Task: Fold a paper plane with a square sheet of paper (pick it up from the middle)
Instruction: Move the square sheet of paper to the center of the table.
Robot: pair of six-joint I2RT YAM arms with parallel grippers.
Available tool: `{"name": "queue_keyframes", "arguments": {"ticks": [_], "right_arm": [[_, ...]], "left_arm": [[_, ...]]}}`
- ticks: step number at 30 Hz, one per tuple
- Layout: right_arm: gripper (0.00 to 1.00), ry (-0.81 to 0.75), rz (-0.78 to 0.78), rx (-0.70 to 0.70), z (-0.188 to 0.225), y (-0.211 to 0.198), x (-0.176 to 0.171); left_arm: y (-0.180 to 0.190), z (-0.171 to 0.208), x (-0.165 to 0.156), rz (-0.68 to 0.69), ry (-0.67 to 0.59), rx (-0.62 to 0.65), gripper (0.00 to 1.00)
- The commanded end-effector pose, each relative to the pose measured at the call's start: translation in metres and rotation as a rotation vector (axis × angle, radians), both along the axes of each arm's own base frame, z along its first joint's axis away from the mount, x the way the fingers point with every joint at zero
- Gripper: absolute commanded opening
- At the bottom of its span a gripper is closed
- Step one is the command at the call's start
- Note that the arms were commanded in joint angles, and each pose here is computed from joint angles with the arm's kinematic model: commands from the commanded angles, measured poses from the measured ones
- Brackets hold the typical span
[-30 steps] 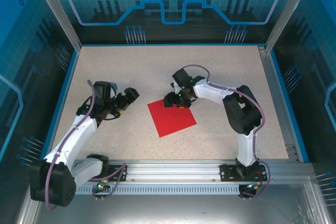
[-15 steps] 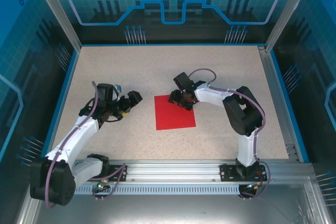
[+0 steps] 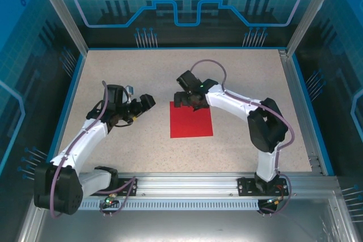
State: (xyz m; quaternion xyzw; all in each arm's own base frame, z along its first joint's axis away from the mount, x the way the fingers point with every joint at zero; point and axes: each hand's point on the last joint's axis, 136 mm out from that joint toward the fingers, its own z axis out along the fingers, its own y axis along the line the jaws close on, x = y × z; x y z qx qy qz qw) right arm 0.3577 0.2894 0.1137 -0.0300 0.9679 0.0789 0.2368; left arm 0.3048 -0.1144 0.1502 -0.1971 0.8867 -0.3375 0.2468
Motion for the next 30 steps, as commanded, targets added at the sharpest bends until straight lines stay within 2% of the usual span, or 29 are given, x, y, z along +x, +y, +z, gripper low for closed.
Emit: {"name": "queue_keyframes", "arguments": {"ticks": [1, 3, 5, 7, 10, 14, 17, 21, 30], "right_arm": [[0.99, -0.158, 0.174, -0.196, 0.032, -0.003, -0.014], [0.99, -0.152, 0.167, -0.22, 0.028, -0.008, -0.019], [0.99, -0.024, 0.081, -0.23, 0.017, -0.024, -0.025], [0.99, 0.08, 0.12, -0.147, -0.002, -0.015, -0.031], [0.99, 0.184, 0.089, -0.086, -0.023, -0.011, -0.035], [0.96, 0.253, 0.026, -0.13, -0.035, -0.02, -0.031], [0.9, 0.309, 0.007, -0.132, -0.046, -0.019, -0.031], [0.86, 0.364, -0.01, -0.109, -0.06, -0.01, -0.033], [0.86, 0.419, -0.052, -0.123, -0.077, -0.017, -0.026]], "left_arm": [[-0.003, 0.019, 0.006, -0.015, -0.097, -0.001, 0.99], [0.002, 0.025, 0.007, 0.012, -0.127, 0.017, 0.99], [0.006, 0.028, 0.006, 0.017, -0.14, 0.041, 0.99], [0.004, 0.028, 0.003, -0.015, -0.148, 0.058, 0.99], [0.005, 0.023, 0.001, -0.019, -0.119, 0.063, 0.99], [0.005, 0.017, 0.001, -0.014, -0.099, 0.057, 0.99], [0.005, 0.012, 0.004, 0.0, -0.07, 0.056, 0.99], [0.003, 0.004, 0.007, -0.006, -0.028, 0.054, 0.99], [-0.002, 0.004, 0.024, -0.032, 0.003, 0.059, 0.99]]}}
